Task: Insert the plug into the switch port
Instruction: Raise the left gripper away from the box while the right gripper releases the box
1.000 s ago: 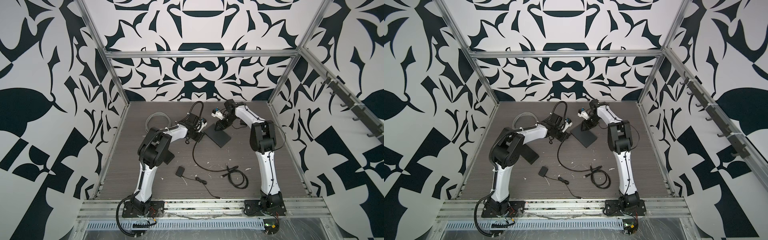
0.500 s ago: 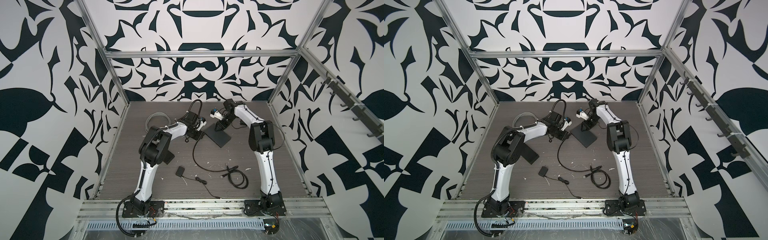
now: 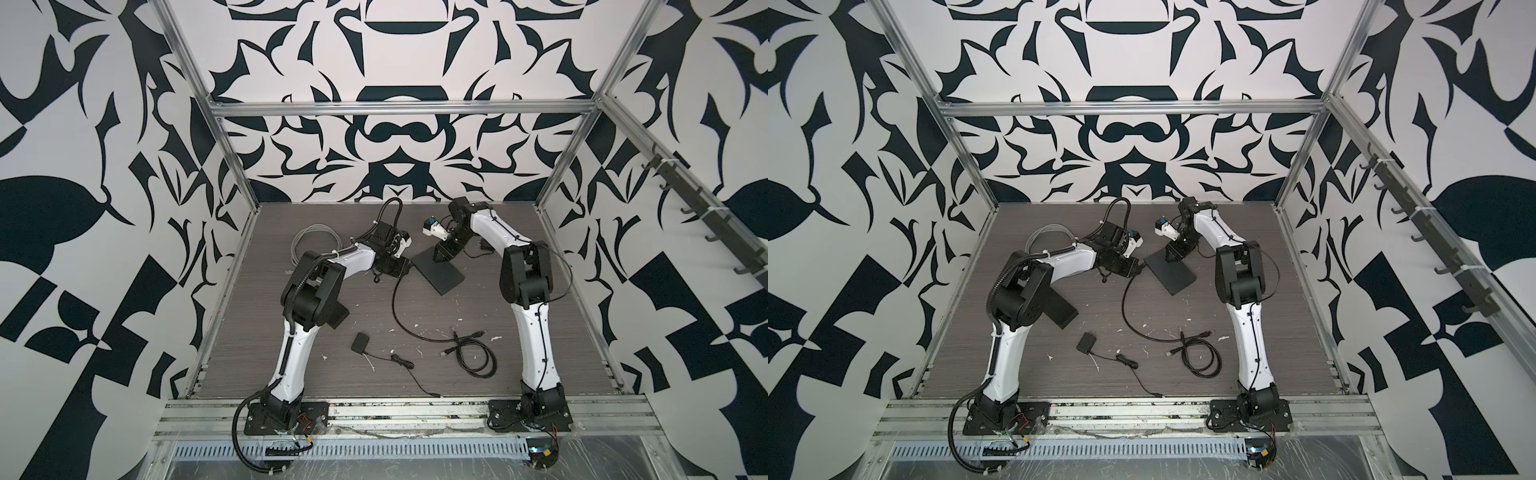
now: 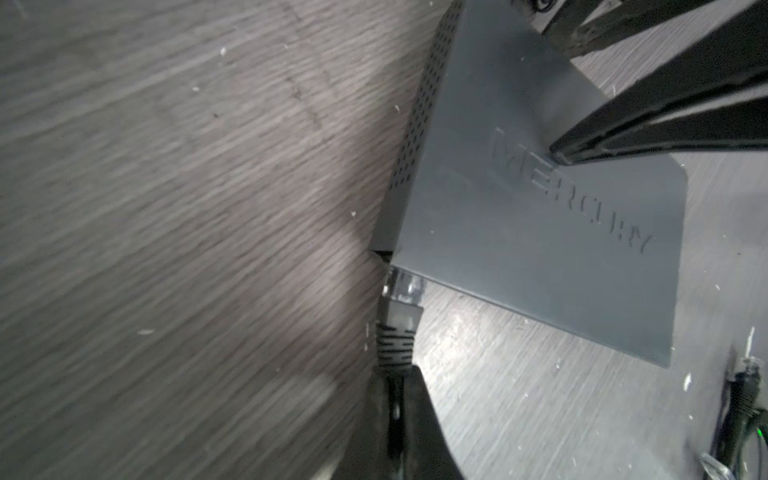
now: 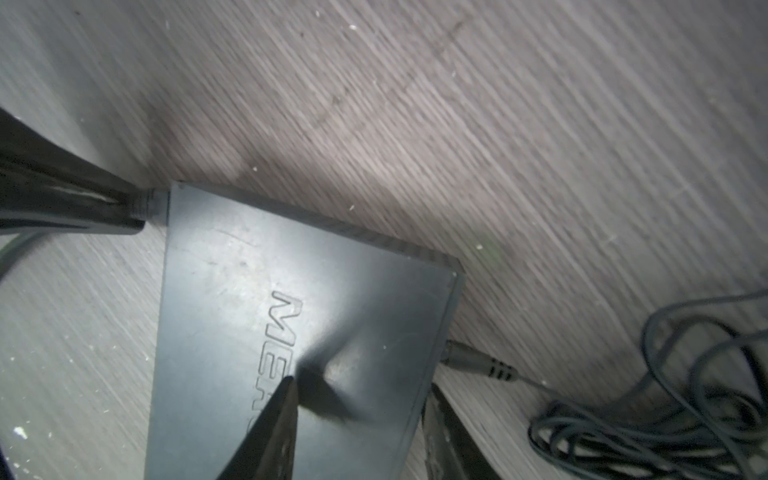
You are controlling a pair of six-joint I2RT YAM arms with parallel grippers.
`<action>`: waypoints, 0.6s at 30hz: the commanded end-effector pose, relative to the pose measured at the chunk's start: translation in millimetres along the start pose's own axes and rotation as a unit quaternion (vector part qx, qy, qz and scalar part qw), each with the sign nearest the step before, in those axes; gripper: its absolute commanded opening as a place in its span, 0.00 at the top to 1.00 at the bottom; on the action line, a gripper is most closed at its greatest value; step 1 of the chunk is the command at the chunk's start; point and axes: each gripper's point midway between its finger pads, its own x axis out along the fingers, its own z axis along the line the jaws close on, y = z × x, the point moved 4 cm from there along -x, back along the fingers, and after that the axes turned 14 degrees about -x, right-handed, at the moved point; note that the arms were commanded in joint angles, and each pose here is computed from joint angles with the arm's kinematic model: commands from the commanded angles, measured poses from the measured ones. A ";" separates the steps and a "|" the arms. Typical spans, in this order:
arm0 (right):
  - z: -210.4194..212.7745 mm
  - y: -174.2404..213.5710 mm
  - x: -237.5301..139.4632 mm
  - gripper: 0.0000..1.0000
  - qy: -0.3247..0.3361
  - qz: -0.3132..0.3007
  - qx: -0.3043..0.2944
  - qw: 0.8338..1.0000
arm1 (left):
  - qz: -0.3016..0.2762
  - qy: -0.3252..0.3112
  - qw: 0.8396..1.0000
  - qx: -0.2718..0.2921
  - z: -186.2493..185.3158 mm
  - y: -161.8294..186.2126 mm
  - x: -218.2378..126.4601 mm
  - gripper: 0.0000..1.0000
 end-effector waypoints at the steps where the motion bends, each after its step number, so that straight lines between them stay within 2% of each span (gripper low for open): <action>1: 50.2 7.4 47.4 0.56 -0.103 0.026 0.023 0.994 | -0.117 0.081 0.986 0.087 -54.8 -47.1 2.2 0.89; 4: 15.0 13.7 39.1 0.55 -0.030 0.016 0.076 0.997 | -0.117 0.054 0.988 0.081 -44.2 -42.5 1.6 0.85; 9: -25.8 22.8 22.1 0.54 0.066 -0.001 0.142 0.988 | -0.132 0.003 0.990 0.043 -18.5 -43.0 -4.1 0.74; 15: -51.0 27.5 2.8 0.50 0.136 -0.014 0.178 0.974 | -0.140 -0.034 0.989 0.026 -5.9 -42.2 -12.4 0.59; 18: -57.5 26.1 -10.3 0.49 0.157 -0.028 0.190 0.969 | -0.148 -0.038 0.988 0.026 -9.7 -43.9 -23.9 0.55</action>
